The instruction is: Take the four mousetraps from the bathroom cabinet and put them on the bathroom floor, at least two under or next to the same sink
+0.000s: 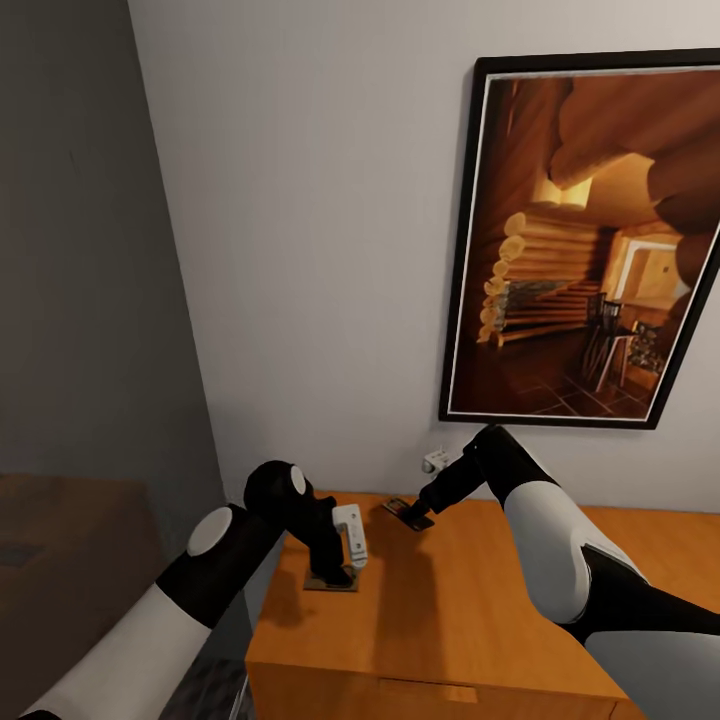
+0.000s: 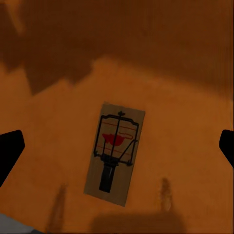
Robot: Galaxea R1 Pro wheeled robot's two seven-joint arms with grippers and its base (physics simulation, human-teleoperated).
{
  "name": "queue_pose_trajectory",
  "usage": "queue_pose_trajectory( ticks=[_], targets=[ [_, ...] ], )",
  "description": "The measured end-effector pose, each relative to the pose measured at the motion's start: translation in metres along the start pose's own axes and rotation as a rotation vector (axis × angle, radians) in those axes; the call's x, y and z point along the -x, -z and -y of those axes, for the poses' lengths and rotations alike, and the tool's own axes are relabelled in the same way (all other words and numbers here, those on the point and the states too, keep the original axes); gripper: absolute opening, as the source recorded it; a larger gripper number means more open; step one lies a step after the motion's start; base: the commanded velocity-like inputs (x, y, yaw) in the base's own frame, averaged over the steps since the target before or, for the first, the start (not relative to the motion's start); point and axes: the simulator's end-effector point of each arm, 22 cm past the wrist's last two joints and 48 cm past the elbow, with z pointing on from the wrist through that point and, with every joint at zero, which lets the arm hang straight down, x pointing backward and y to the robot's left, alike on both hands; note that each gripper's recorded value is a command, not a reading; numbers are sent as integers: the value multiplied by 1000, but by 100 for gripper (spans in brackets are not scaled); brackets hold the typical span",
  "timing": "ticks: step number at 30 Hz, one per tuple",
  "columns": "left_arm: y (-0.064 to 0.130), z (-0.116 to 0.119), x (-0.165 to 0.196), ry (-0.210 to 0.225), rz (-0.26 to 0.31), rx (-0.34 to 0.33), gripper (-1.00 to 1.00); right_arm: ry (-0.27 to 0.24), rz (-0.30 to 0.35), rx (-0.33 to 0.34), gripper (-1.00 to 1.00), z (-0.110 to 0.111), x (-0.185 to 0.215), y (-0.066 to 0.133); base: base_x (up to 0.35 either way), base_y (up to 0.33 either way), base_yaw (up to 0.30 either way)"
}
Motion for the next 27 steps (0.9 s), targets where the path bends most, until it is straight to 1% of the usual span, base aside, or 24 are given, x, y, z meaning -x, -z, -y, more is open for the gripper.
queue_pose_trajectory(
  ticks=[5,10,11,14,16,20,23,27],
  targets=[
    [-5,4,3,0,21,-16,100,0,1,-1,-100,2,-1,-5,0,0,0],
    [-16,7,-5,5,12,-34,100,0,0,0,-100,4,-4,-10,0,0,0],
    [-18,7,-7,2,10,-37,100,0,0,0,-100,5,-4,-11,0,0,0],
    [-23,8,-11,-29,10,-45,100,0,0,0,-100,6,-5,-13,0,0,0],
    [-23,5,-13,-33,17,-44,100,0,0,0,-100,6,-5,-13,0,0,0],
    [-22,-1,-17,-10,30,-44,100,0,1,1,-100,6,-5,-13,0,0,0],
    [-24,-3,-25,15,28,-51,100,0,1,1,-100,6,-5,-13,0,0,0],
    [-26,-5,-32,24,24,-58,100,0,0,0,-100,6,-5,-13,0,0,0]
  ],
)
